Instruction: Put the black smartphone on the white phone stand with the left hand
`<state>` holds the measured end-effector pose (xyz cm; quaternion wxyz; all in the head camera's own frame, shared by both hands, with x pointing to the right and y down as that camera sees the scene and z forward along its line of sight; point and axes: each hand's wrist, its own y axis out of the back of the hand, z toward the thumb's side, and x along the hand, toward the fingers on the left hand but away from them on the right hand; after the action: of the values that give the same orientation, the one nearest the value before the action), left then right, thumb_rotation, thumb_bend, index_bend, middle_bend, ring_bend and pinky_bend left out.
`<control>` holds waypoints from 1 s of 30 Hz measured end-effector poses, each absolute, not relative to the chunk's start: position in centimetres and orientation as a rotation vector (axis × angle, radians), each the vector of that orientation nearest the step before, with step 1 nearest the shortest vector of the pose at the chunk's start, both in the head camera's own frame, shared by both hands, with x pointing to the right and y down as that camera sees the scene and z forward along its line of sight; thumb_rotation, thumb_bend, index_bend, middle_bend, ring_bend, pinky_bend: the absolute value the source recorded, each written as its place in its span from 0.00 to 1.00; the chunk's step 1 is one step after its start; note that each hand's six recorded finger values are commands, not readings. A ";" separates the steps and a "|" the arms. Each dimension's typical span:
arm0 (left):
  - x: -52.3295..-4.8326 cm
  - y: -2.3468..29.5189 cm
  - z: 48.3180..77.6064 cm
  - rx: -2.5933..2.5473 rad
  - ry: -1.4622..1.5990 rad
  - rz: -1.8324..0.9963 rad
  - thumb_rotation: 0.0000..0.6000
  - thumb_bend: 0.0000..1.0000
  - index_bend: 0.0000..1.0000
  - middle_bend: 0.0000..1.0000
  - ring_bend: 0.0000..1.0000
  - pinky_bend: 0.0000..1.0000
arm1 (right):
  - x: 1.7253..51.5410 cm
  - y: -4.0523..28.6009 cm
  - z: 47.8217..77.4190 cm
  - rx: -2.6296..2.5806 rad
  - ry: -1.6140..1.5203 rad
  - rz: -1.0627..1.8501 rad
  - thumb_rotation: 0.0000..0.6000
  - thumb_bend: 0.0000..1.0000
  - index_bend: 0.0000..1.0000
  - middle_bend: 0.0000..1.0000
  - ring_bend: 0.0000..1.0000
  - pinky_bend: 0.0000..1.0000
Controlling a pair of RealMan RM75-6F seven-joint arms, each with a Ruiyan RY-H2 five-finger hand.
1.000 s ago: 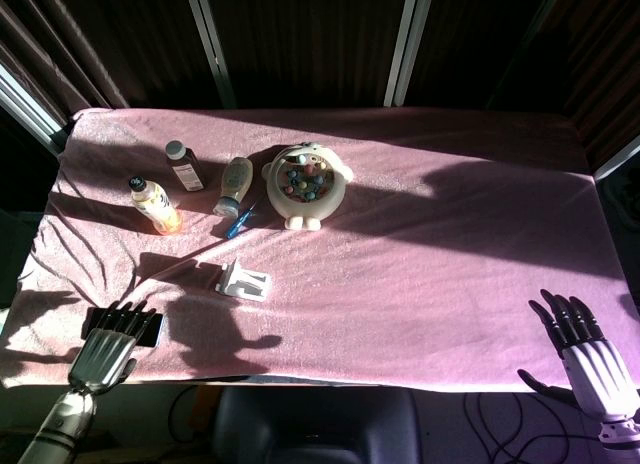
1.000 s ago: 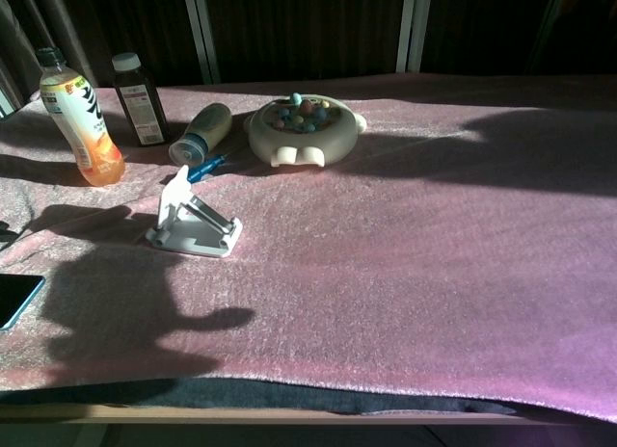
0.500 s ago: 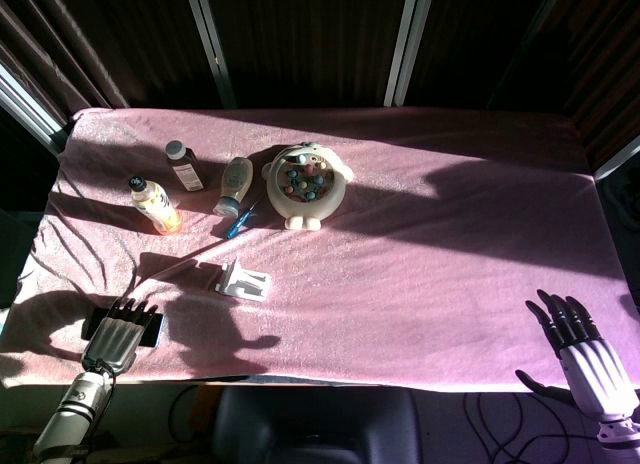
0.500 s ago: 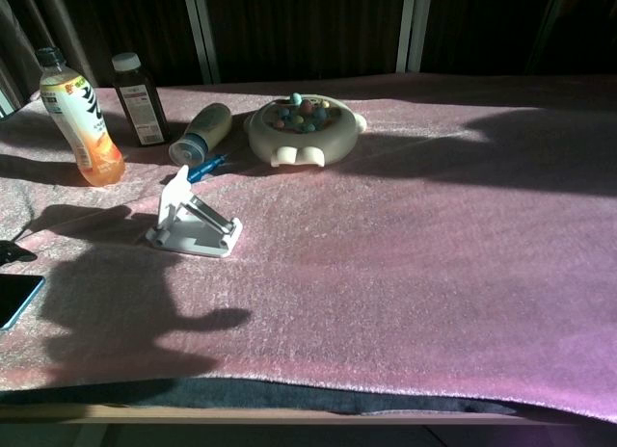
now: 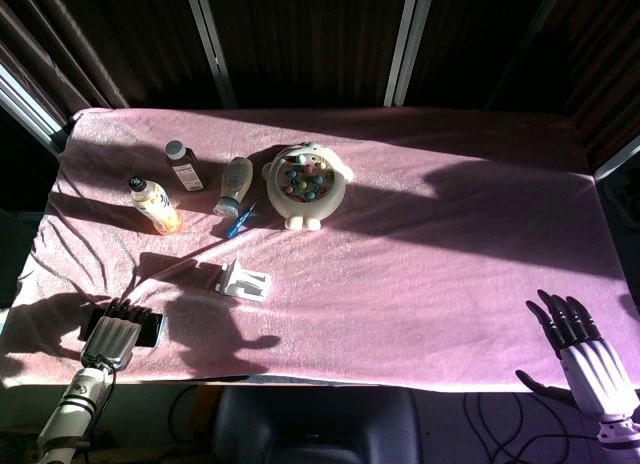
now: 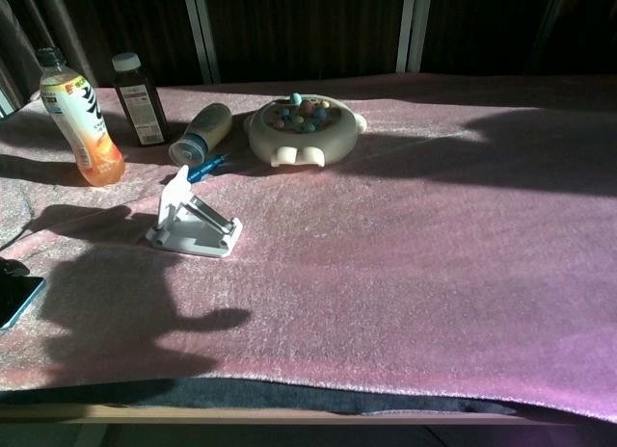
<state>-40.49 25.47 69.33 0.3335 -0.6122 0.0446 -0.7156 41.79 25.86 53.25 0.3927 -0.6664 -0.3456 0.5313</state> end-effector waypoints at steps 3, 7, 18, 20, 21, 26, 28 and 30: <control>-40.7 25.4 69.6 -1.600 0.117 -1.871 1.00 0.34 0.15 0.17 0.00 0.00 | 41.8 25.8 53.2 -1.691 -0.879 1.350 1.00 0.32 0.00 0.00 0.00 0.00; -41.0 25.3 70.0 -1.599 0.115 -1.874 1.00 0.34 0.17 0.19 0.00 0.00 | 41.9 25.8 53.3 -1.691 -0.877 1.352 1.00 0.32 0.00 0.00 0.00 0.00; -40.8 24.8 70.4 -1.620 0.091 -1.872 1.00 0.34 0.49 0.57 0.21 0.00 | 41.8 25.8 53.3 -1.690 -0.871 1.354 1.00 0.32 0.00 0.00 0.00 0.00; -40.7 24.7 70.4 -1.619 0.081 -1.867 1.00 0.34 0.55 0.65 0.26 0.00 | 41.8 25.8 53.3 -1.689 -0.872 1.354 1.00 0.32 0.00 0.00 0.00 0.00; -40.6 24.7 70.4 -1.620 0.078 -1.864 1.00 0.34 0.59 0.69 0.29 0.00 | 41.8 25.8 53.3 -1.689 -0.872 1.354 1.00 0.32 0.00 0.00 0.00 0.00; -40.2 24.5 70.4 -1.638 0.079 -1.841 1.00 0.34 0.76 0.86 0.45 0.00 | 41.8 25.8 53.3 -1.689 -0.872 1.354 1.00 0.32 0.00 0.00 0.00 0.00; -40.1 24.4 70.4 -1.651 0.087 -1.834 1.00 0.34 0.80 0.90 0.52 0.00 | 41.8 25.8 53.3 -1.689 -0.874 1.353 1.00 0.32 0.00 0.00 0.00 0.00; -40.0 24.3 70.4 -1.665 0.104 -1.826 1.00 0.34 0.82 0.93 0.56 0.00 | 41.9 25.8 53.3 -1.690 -0.877 1.353 1.00 0.32 0.00 0.00 0.00 0.00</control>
<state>-39.96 24.34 70.38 0.3281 -0.6360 0.0399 -0.6973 41.86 25.80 53.25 0.3922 -0.6655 -0.3456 0.5328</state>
